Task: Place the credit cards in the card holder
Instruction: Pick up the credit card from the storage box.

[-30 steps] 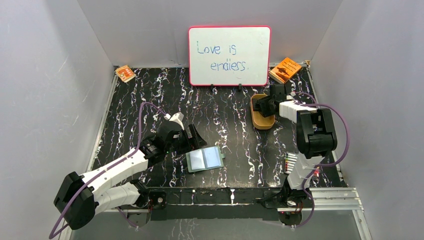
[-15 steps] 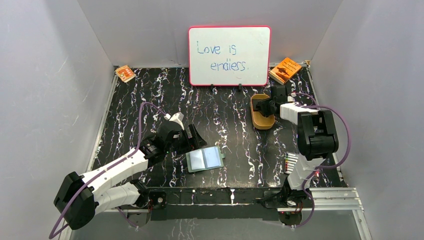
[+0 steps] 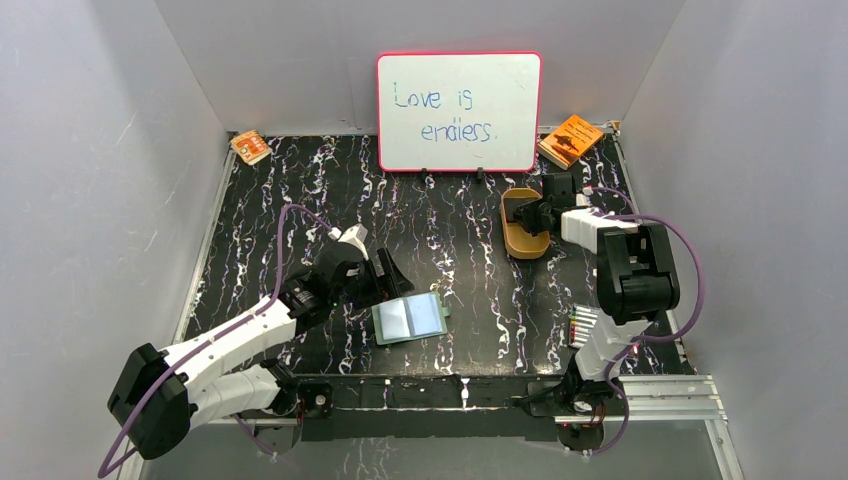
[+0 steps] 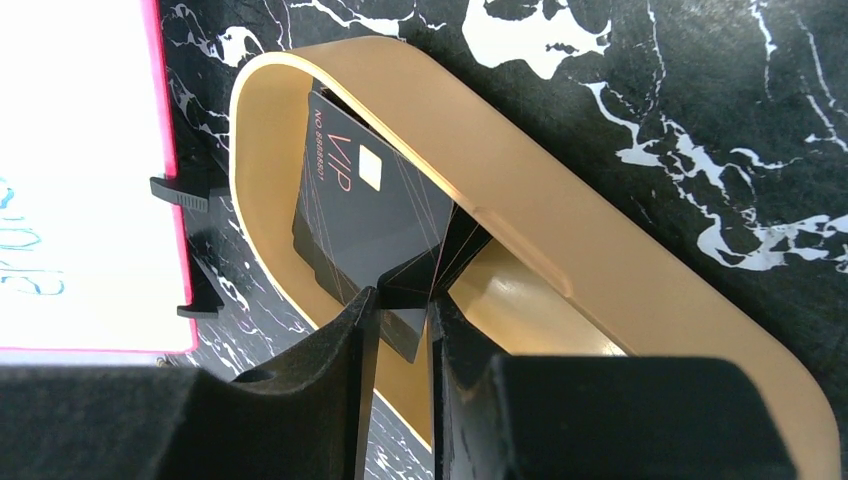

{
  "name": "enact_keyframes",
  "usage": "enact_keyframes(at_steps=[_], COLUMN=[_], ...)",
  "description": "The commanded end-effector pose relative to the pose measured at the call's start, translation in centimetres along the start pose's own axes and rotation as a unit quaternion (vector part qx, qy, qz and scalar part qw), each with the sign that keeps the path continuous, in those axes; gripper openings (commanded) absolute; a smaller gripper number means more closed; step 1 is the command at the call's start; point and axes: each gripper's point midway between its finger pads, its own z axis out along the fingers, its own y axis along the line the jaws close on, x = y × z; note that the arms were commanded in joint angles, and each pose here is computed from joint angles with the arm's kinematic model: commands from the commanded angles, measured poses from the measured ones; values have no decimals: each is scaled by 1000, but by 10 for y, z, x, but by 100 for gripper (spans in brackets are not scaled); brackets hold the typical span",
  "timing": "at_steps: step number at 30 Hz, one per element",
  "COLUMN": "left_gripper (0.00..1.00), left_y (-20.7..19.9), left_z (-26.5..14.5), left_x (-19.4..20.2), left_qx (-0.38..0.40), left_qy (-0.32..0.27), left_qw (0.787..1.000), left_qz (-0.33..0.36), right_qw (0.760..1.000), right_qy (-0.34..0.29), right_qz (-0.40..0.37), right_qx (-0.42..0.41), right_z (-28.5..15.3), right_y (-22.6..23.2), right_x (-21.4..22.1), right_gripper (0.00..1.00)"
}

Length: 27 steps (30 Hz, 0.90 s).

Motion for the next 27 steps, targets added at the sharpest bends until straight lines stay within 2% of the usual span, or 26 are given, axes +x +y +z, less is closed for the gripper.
enact_keyframes(at_steps=[1,17,24,27], left_gripper=[78,78,78,78], left_y=[0,0,0,0], left_z=[1,3,3,3], left_x=[1,2,2,2], left_qx=[5,6,5,5], left_qy=[1,3,4,4], left_qw=[1000,1000,1000,1000], left_qz=[-3,-4,-4,-3], right_qw=[1000,1000,1000,1000], right_qy=[3,4,5,4], right_qz=[-12,-15,-15,-15], right_qx=[18,-6,-14,-18], right_z=[-8,-19,-22,-24], right_y=[-13,2,8,12], right_x=[1,-1,-2,-2], right_gripper=[29,22,16,10])
